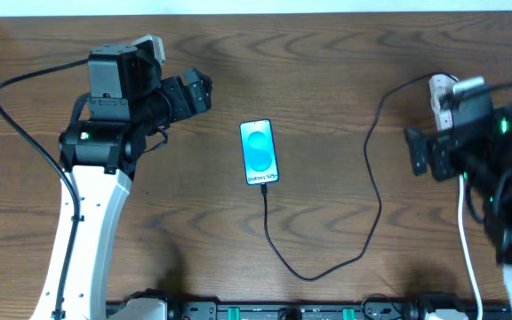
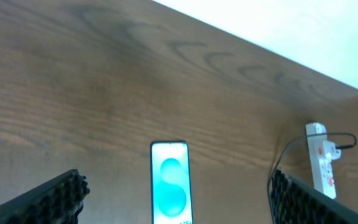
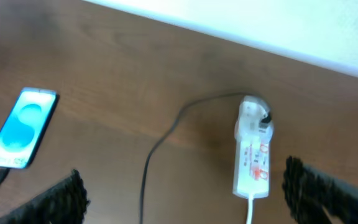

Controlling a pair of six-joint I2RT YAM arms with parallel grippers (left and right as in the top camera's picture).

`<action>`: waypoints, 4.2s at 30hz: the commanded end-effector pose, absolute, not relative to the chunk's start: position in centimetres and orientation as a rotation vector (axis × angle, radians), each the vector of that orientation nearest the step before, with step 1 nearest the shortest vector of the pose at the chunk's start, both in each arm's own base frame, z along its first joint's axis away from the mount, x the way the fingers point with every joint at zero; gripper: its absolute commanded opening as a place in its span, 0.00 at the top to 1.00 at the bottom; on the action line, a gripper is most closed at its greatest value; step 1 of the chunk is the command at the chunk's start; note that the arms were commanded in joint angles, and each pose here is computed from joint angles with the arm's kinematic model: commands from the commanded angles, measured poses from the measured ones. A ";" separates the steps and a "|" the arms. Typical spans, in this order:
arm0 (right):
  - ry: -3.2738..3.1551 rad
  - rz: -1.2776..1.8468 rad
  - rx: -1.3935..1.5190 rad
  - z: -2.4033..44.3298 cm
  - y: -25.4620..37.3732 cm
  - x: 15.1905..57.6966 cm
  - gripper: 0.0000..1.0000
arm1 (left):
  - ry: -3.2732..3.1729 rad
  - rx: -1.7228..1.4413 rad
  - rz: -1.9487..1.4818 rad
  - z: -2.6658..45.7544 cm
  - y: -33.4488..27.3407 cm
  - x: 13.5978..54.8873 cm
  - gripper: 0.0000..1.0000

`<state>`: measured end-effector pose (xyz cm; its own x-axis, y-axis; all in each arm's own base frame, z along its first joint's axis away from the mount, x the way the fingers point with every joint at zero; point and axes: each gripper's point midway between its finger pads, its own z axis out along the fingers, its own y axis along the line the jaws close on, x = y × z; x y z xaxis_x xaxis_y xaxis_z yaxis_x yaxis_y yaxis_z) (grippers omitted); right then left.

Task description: Plug charger to phone and switch on socket

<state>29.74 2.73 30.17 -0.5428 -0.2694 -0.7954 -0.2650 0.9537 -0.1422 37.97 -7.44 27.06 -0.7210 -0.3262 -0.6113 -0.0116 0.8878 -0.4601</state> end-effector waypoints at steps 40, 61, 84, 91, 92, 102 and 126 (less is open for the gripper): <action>1.510 -0.164 -0.499 18.1 4.0 24.2 0.01 | 2.322 -0.232 -0.545 27.1 -7.2 38.0 0.04; 1.552 -0.098 -0.503 16.0 4.6 24.1 0.01 | 2.322 -0.232 -0.545 27.1 -7.2 38.0 0.04; 1.553 -0.097 -0.503 16.0 4.6 24.1 0.01 | 2.322 -0.232 -0.545 27.1 -7.2 38.0 0.04; 1.553 -0.097 -0.503 16.0 4.6 24.1 0.01 | 2.318 -0.254 -0.449 27.4 -5.9 37.2 0.04; 1.553 -0.097 -0.503 16.0 4.6 24.1 0.01 | 2.306 -0.251 -0.450 27.9 -5.9 36.9 0.04; 1.553 -0.097 -0.503 16.0 4.6 24.1 0.01 | 2.089 0.013 -0.216 31.2 -3.9 31.4 0.04; 1.553 -0.097 -0.503 16.0 4.6 24.1 0.01 | 1.736 0.178 0.010 21.0 -1.9 25.1 0.04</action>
